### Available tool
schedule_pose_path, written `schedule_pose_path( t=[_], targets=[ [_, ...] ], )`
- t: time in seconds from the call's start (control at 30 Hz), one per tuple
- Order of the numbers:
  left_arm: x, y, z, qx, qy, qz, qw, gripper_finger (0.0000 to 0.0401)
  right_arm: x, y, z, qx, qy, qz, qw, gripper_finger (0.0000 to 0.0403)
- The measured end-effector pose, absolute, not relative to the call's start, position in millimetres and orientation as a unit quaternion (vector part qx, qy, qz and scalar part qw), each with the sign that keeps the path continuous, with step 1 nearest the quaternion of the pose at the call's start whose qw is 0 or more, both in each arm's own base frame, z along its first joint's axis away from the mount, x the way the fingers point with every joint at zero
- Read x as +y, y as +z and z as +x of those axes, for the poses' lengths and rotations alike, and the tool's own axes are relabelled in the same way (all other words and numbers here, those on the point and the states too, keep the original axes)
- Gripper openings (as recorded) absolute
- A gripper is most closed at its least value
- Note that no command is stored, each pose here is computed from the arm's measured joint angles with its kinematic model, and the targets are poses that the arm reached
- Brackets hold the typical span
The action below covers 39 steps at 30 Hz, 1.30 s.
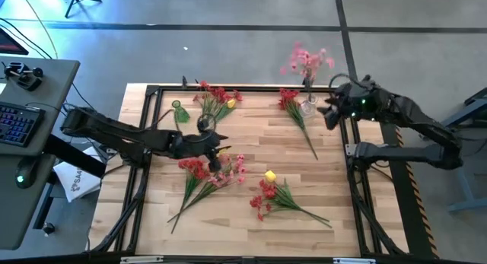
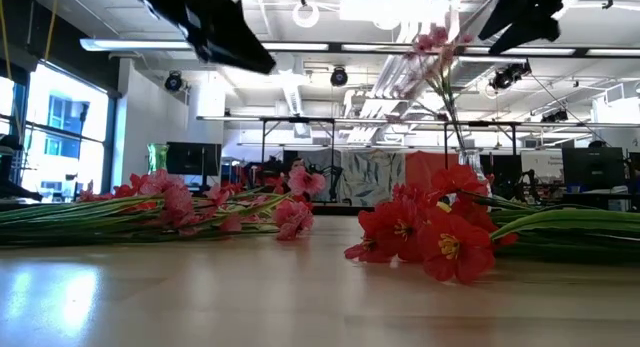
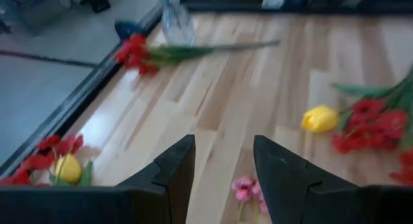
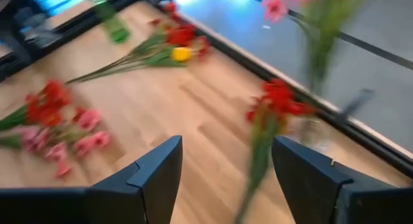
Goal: Sort flowers into vase by color
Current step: Put the bottom left red flowers into the green vase
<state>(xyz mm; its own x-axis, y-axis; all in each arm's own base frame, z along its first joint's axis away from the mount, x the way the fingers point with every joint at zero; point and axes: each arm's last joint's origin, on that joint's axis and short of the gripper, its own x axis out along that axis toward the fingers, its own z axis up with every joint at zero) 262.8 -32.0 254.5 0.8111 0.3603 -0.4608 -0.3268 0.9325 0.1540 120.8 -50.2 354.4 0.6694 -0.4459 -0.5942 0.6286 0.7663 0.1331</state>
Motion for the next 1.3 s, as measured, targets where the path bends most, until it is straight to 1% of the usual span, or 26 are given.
schedule_pose_path(
  t=[0.13, 0.27, 0.33, 0.4, 0.5, 0.6, 0.7, 0.77, 0.83, 0.9, 0.97, 1.0, 1.07, 1.13, 1.23, 1.3],
  targets=[
    [-42.5, 269.2, 249.2, 0.229, 0.152, 0.045, 0.960, 0.0147, -36.2, 321.8, 143.4, 0.269, -0.215, 0.143, 0.928, 0.0227],
    [-52.7, 275.0, 234.8, 0.238, 0.117, 0.040, 0.963, 0.0143, -18.8, 278.9, 168.4, 0.224, -0.110, 0.123, 0.960, 0.0227],
    [-55.9, 274.7, 226.5, 0.273, 0.108, 0.032, 0.956, 0.0138, -10.6, 256.3, 178.0, 0.194, -0.060, 0.107, 0.973, 0.0227],
    [-57.6, 276.1, 220.0, 0.319, 0.118, 0.011, 0.940, 0.0134, -3.2, 233.7, 184.9, 0.157, -0.018, 0.088, 0.984, 0.0227],
    [-57.8, 268.9, 207.2, 0.423, 0.158, -0.034, 0.892, 0.0126, 7.1, 200.4, 189.6, 0.096, 0.022, 0.069, 0.993, 0.0227],
    [-60.4, 254.6, 194.8, 0.538, 0.186, -0.100, 0.816, 0.0118, 13.6, 179.7, 189.6, 0.038, 0.033, 0.044, 0.998, 0.0227],
    [-66.8, 241.0, 186.1, 0.638, 0.202, -0.179, 0.721, 0.0112, 14.6, 166.5, 190.9, 0.018, -0.005, 0.025, 1.000, 0.0227],
    [-72.3, 232.2, 182.7, 0.679, 0.223, -0.212, 0.667, 0.0109, 13.2, 161.1, 194.2, 0.020, -0.043, 0.019, 0.999, 0.0227],
    [-80.0, 223.8, 180.4, 0.695, 0.248, -0.236, 0.632, 0.0108, 11.1, 157.5, 200.3, 0.032, -0.085, 0.016, 0.996, 0.0227],
    [-90.8, 216.9, 178.6, 0.702, 0.268, -0.256, 0.609, 0.0108, 8.8, 154.6, 206.6, 0.044, -0.112, 0.009, 0.993, 0.0227],
    [-104.3, 212.8, 177.3, 0.694, 0.279, -0.273, 0.605, 0.0109, 8.1, 153.2, 213.4, 0.052, -0.120, -0.001, 0.991, 0.0227],
    [-111.5, 211.6, 177.0, 0.684, 0.280, -0.280, 0.612, 0.0109, 7.8, 152.4, 216.6, 0.056, -0.121, -0.003, 0.991, 0.0227],
    [-125.1, 211.2, 178.0, 0.652, 0.273, -0.303, 0.639, 0.0113, 8.6, 152.6, 223.8, 0.060, -0.120, -0.012, 0.991, 0.0227],
    [-134.1, 211.8, 178.9, 0.607, 0.284, -0.327, 0.666, 0.0119, 9.0, 152.2, 229.9, 0.064, -0.119, -0.020, 0.991, 0.0227],
    [-139.9, 211.7, 181.9, 0.549, 0.308, -0.357, 0.690, 0.0140, 10.0, 152.0, 238.3, 0.068, -0.114, -0.033, 0.991, 0.0227],
    [-142.0, 208.7, 186.0, 0.539, 0.313, -0.368, 0.690, 0.0159, 10.6, 151.7, 242.7, 0.070, -0.107, -0.039, 0.991, 0.0227]
  ],
)
